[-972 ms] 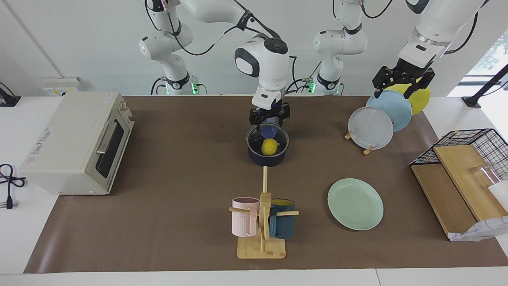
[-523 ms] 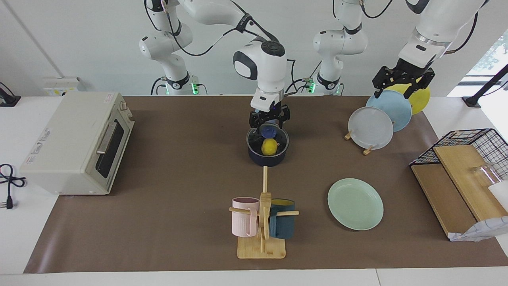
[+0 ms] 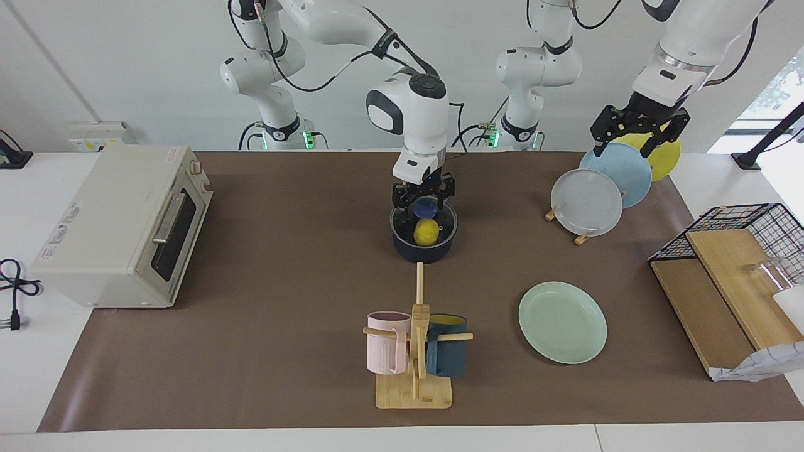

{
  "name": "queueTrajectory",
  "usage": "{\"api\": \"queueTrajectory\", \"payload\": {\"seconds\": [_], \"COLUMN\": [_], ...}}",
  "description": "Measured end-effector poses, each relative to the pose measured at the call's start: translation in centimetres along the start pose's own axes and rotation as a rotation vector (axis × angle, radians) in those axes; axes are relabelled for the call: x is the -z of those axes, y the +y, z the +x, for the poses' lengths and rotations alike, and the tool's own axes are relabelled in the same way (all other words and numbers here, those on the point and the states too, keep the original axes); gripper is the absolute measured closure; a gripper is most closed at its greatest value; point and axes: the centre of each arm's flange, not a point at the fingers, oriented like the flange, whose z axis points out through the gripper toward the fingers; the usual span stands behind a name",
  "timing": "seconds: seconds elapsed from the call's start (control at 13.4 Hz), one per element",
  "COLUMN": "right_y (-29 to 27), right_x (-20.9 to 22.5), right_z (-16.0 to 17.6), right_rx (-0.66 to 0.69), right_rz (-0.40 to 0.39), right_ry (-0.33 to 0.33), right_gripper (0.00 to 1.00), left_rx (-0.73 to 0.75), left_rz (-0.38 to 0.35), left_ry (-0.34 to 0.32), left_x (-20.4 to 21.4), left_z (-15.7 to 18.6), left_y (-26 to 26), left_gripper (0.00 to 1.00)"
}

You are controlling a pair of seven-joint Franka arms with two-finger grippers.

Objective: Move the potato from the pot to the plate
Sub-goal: 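Close the right gripper on the lid knob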

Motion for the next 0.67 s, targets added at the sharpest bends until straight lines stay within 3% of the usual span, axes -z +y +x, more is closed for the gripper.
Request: {"api": "queueTrajectory", "payload": {"seconds": [0.22,0.37,0.67], "right_y": [-0.11,-0.18,-0.17], "right_x": [0.09,0.13,0.16], "right_z": [0.05,0.04,0.09], "right_rx": [0.001,0.002,0.002], "right_rz": [0.005,0.006,0.007], "right_ry": [0.008,0.009,0.01], "right_gripper": [0.19,0.34,0.34], "left_rx": [0.0,0.0,0.0], "left_rz": [0.0,0.0,0.0], "left_ry": [0.001,0.001,0.0], "left_x": [0.0,0.0,-0.02], "left_z": [0.01,0.01,0.01], "left_y": [0.0,0.0,0.0], "left_gripper": [0.0,0.0,0.0]}}
